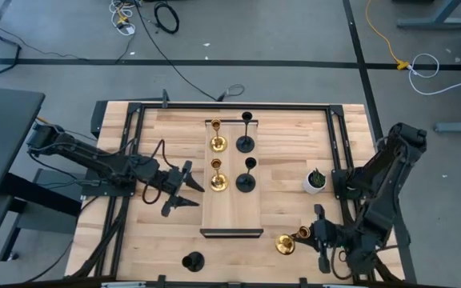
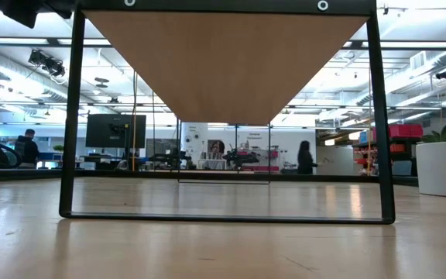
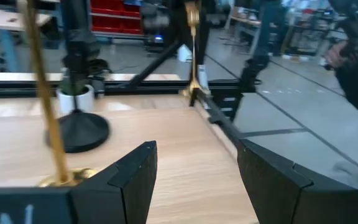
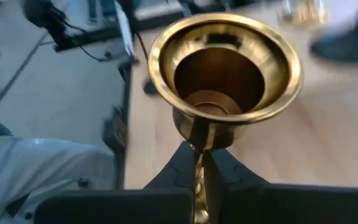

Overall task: Pick & Place candle stick holders
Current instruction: Put the gold candle holder on the shelf

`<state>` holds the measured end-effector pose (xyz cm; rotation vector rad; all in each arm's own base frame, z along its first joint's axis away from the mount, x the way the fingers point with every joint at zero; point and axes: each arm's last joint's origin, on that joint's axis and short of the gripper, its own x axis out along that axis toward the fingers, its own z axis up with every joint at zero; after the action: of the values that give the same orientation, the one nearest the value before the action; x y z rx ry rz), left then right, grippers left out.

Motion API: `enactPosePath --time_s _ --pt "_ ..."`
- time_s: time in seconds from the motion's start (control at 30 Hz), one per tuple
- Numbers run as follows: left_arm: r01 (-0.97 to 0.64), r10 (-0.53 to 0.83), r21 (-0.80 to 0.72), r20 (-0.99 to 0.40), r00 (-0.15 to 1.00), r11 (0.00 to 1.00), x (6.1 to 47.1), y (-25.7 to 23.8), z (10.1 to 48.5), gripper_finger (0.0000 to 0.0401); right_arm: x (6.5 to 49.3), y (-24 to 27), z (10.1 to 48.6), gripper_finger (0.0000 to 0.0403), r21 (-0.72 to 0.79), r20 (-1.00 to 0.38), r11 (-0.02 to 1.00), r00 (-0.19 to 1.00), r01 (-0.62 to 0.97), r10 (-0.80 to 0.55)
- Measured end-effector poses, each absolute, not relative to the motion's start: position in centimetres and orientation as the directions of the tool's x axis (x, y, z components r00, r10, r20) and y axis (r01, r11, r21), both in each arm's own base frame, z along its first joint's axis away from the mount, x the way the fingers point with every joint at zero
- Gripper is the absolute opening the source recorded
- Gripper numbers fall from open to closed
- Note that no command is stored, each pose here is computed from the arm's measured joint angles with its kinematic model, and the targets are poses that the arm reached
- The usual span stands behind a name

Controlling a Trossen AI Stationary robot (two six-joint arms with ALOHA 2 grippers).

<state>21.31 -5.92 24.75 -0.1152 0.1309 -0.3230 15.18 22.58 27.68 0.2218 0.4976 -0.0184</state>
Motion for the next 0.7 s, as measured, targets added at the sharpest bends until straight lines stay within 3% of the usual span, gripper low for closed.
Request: enactPosePath --time_s 0.33,0.7 --pt "0.4 -0.403 -0.127 -0.002 0.915 0.908 21.0 -7.1 25.8 0.0224 18.1 22.0 35.4 0.0001 0.141 -0.341 0.99 0.939 -0.008 0.056" --pt "0.398 -0.392 -0.124 0.071 0.917 0.909 20.7 -7.9 26.5 0.0224 24.0 20.3 35.6 0.0001 0.179 -0.275 0.981 0.954 -0.07 0.118"
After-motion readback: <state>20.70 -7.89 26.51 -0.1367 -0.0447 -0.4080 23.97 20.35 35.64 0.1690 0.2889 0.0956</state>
